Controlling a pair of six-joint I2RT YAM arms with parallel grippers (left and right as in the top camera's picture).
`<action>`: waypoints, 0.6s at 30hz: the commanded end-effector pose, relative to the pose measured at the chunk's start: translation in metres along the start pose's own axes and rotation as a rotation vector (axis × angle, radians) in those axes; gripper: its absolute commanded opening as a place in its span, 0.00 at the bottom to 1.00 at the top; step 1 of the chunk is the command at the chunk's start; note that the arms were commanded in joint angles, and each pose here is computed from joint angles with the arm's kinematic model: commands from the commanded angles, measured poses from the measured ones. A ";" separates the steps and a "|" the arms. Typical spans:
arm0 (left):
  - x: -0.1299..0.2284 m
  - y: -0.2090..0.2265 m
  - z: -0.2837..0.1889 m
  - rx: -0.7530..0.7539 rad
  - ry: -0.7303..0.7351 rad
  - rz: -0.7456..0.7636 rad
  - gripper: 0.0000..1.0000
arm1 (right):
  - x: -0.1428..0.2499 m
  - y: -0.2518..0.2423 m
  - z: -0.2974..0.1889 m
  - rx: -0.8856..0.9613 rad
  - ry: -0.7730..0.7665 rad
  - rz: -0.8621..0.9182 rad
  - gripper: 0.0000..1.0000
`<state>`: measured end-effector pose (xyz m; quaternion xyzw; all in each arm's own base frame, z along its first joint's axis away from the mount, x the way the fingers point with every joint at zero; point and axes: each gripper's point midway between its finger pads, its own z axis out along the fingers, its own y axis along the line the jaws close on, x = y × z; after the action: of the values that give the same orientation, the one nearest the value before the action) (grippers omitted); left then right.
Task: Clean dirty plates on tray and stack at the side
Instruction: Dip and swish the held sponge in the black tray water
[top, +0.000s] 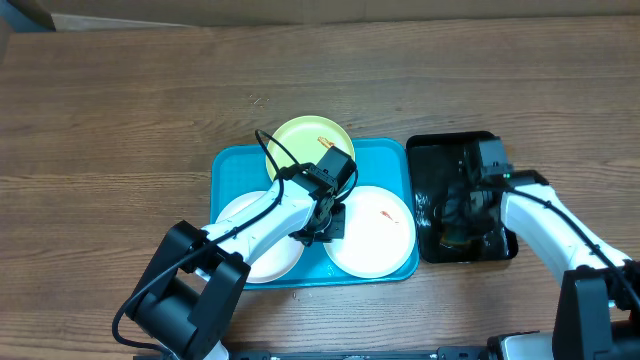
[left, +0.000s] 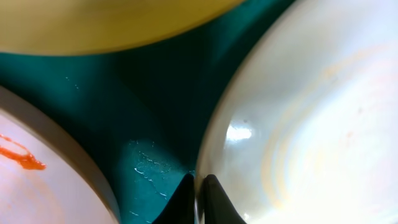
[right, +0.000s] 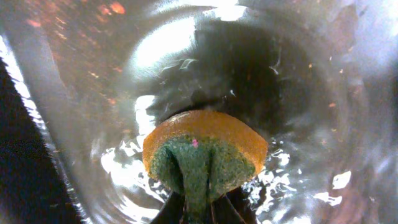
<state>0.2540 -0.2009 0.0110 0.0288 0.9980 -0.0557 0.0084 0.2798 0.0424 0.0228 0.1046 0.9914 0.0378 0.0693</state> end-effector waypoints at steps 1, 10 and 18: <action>-0.008 -0.002 -0.003 0.005 -0.018 0.006 0.04 | -0.029 0.010 -0.026 -0.015 -0.061 0.002 0.04; -0.008 0.001 -0.003 -0.013 -0.020 -0.021 0.04 | -0.042 -0.004 -0.064 0.098 -0.067 0.026 0.04; -0.007 0.007 -0.003 -0.044 -0.019 -0.067 0.04 | -0.034 -0.014 -0.065 0.176 -0.047 0.019 0.04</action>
<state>0.2549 -0.1970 0.0120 0.0080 0.9988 -0.0478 0.0074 0.2935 0.0302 0.0827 0.1103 0.9919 -0.0120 0.0617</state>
